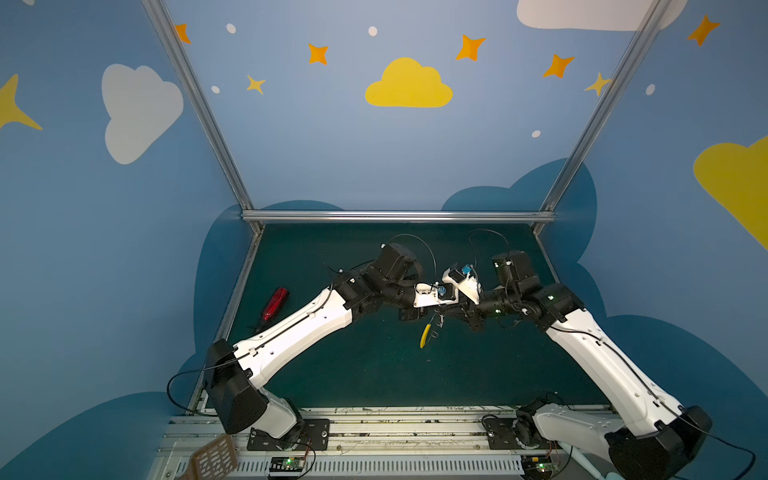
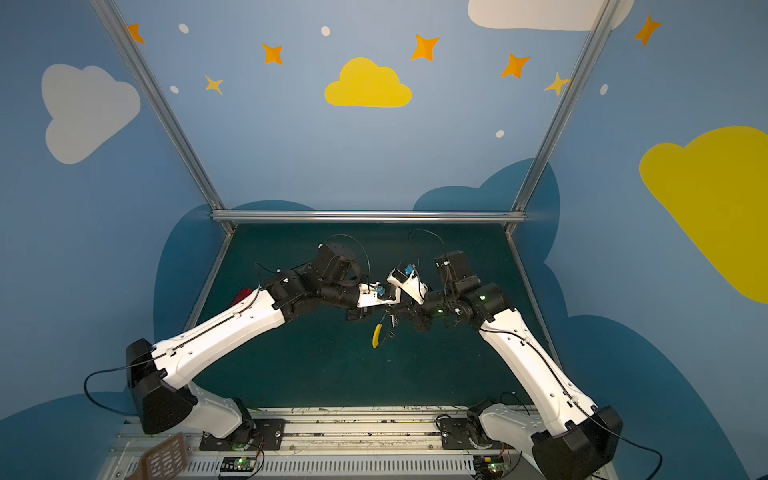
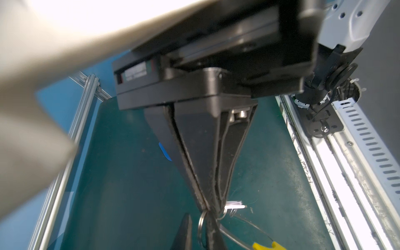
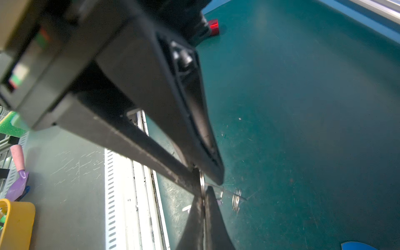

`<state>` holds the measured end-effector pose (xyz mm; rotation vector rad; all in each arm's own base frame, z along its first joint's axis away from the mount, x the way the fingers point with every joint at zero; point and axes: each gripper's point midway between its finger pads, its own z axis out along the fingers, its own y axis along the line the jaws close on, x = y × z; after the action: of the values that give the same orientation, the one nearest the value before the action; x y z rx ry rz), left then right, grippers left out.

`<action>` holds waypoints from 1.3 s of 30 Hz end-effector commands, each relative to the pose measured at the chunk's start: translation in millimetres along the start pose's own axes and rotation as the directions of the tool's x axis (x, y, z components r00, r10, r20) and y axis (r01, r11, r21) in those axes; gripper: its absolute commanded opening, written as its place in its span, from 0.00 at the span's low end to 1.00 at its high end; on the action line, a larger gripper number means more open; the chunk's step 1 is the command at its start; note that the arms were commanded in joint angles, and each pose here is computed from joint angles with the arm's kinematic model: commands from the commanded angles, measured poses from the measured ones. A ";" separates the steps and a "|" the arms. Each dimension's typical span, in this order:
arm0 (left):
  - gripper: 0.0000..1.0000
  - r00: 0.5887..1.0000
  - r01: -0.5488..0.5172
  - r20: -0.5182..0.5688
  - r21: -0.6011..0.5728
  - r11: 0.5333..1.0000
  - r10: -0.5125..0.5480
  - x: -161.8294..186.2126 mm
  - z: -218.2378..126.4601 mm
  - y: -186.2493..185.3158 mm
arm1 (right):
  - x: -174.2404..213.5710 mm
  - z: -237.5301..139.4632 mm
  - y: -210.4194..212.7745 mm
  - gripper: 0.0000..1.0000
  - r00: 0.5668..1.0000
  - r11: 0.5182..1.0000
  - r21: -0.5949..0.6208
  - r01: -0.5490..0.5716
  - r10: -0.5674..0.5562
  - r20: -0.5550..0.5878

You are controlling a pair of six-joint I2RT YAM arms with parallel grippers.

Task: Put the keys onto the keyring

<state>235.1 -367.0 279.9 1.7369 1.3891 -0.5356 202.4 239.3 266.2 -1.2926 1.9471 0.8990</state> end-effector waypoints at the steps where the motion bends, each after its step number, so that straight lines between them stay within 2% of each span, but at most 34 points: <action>1: 0.05 1.000 0.004 -0.004 0.045 0.999 -0.004 3.4 3.7 -8.2 | -16.8 -9.2 4.9 0.00 0.998 0.999 0.010 0.044 -0.044 0.054; 5: 0.03 1.000 0.006 0.003 0.049 0.999 -0.006 1.7 1.4 -8.6 | -18.3 -13.2 1.1 0.00 0.995 0.997 0.048 0.059 -0.062 0.078; 7: 0.03 0.999 0.020 0.026 0.046 0.999 -0.022 -2.1 -2.3 -5.7 | -15.8 -14.5 -1.1 0.14 0.994 0.996 0.067 0.057 -0.063 0.089; 12: 0.03 0.993 0.046 0.111 0.036 0.998 -0.050 -15.9 -15.1 1.1 | -6.3 -20.2 -7.4 0.20 0.991 0.995 0.095 0.038 -0.050 0.125; 17: 0.03 0.987 0.062 0.148 0.029 0.998 -0.066 -21.7 -22.8 4.8 | -0.3 -20.9 -6.8 0.19 0.988 0.998 0.068 0.018 -0.028 0.154; 28: 0.03 0.983 0.061 0.174 0.031 0.998 -0.066 -26.0 -24.9 4.3 | -18.3 -18.6 -0.2 0.20 0.971 1.000 -0.015 0.019 -0.015 0.237; 35: 0.03 0.982 0.060 0.177 0.019 0.998 -0.062 -26.6 -26.3 6.0 | -14.3 -15.7 0.4 0.08 0.976 0.999 -0.032 0.014 -0.007 0.218; 39: 0.03 0.981 0.060 0.185 0.012 0.998 -0.061 -28.4 -28.5 7.4 | -11.8 -13.9 -0.2 0.08 0.977 0.999 -0.034 0.011 -0.004 0.212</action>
<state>234.2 -363.6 302.8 1.6381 1.3580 -0.7023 207.3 232.9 286.6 -1.1621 1.7674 1.0028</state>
